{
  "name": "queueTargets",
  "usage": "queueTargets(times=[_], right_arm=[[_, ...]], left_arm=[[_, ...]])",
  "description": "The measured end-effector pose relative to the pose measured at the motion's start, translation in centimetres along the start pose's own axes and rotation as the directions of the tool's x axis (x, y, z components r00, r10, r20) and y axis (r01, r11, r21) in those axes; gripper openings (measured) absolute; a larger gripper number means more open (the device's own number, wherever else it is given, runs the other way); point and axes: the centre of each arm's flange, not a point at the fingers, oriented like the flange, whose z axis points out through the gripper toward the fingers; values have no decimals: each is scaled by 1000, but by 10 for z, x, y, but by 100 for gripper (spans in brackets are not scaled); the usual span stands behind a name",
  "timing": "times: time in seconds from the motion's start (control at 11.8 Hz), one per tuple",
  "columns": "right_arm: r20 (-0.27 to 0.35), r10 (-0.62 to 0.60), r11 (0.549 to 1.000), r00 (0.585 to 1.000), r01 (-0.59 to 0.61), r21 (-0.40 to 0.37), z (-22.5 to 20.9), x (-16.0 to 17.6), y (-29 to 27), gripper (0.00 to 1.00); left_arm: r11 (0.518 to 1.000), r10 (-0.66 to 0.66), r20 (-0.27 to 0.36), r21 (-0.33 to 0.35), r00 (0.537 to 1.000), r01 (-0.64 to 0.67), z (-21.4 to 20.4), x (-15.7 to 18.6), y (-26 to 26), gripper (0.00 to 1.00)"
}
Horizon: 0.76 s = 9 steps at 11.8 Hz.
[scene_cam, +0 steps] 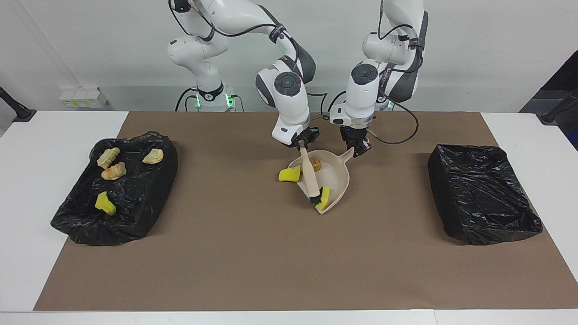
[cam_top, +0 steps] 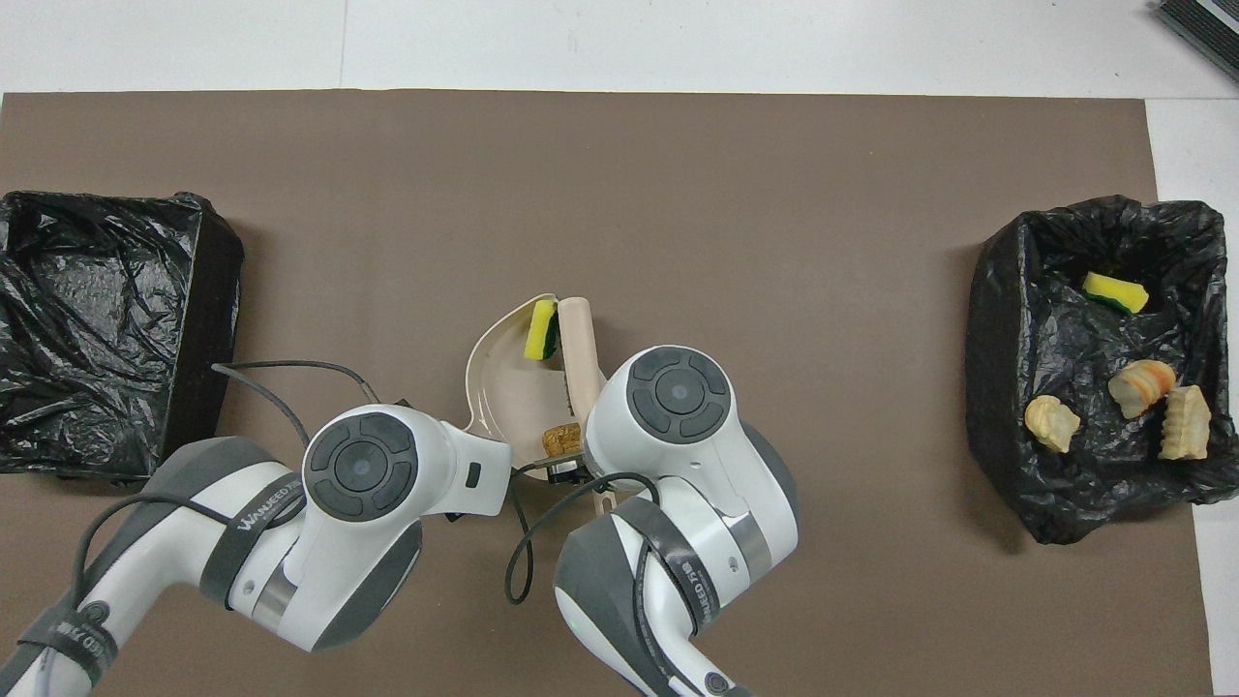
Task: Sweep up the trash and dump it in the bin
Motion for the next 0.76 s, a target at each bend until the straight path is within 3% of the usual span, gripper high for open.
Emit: queueTargets(times=[0.17, 0.42, 0.76], right_arm=[[30, 28, 1000, 999, -27, -11, -23, 0, 17, 26], [55, 116, 993, 992, -113, -45, -58, 7, 86, 26], [64, 97, 990, 993, -89, -111, -32, 3, 150, 26]], left_arm=[[999, -36, -9, 4, 999, 36, -1, 1, 0, 32], [998, -59, -14, 5, 998, 59, 0, 2, 0, 32], [998, -65, -13, 4, 998, 65, 0, 2, 0, 32]])
